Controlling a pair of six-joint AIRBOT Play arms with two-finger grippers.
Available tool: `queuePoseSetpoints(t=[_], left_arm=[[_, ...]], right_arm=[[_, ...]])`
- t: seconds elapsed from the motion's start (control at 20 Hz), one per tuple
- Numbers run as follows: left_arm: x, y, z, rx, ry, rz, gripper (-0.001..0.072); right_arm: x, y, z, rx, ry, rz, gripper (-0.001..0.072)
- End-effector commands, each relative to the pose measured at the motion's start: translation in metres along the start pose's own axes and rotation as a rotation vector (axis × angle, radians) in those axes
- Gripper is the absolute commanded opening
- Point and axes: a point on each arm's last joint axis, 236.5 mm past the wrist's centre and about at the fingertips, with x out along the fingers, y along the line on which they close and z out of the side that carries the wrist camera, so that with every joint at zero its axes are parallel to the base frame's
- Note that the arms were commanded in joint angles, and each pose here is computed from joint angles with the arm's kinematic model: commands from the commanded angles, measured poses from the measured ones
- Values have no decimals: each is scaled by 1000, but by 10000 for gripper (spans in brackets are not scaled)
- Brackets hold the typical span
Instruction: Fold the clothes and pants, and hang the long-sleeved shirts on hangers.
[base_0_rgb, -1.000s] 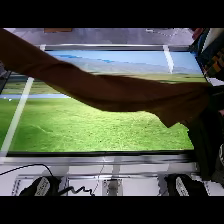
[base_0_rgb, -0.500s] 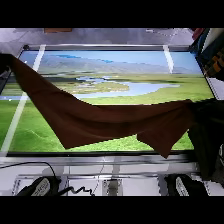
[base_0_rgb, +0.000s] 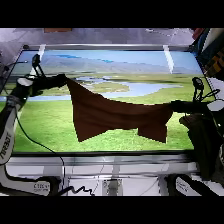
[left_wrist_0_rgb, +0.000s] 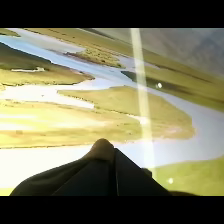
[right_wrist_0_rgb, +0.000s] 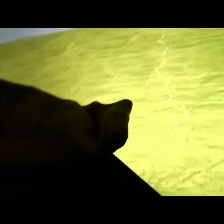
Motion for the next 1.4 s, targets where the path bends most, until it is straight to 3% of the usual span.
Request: queuePoseSetpoints(t=[0.0,0.05,0.1,0.15,0.2,0.25,0.45,0.65,0.85,1.2,1.35], left_arm=[[33,15,3,-102,-102,60,12],[33,16,5,-99,-113,67,24],[33,16,6,-98,-115,68,72],[33,16,5,-98,-114,68,224],[33,16,6,-98,-115,68,607],[32,16,7,-99,-117,68,708],[15,2,-1,-71,-32,-1,716],[-26,3,-28,61,165,-37,716],[-61,6,-76,50,402,-113,703],[-65,14,-106,-52,479,-110,703],[-69,19,-137,-107,547,-114,702]], right_arm=[[36,-45,31,136,-165,-101,15],[39,-50,34,148,-182,-114,15],[40,-53,35,147,-189,-125,75],[39,-55,36,141,-195,-134,292],[38,-57,39,139,-207,-142,460],[38,-59,40,134,-212,-148,456],[32,-81,22,280,-146,-146,444],[22,-105,-48,431,117,-69,423],[34,-94,-91,378,285,43,429],[68,-71,-96,303,294,202,424],[72,-66,-84,213,273,205,334]])
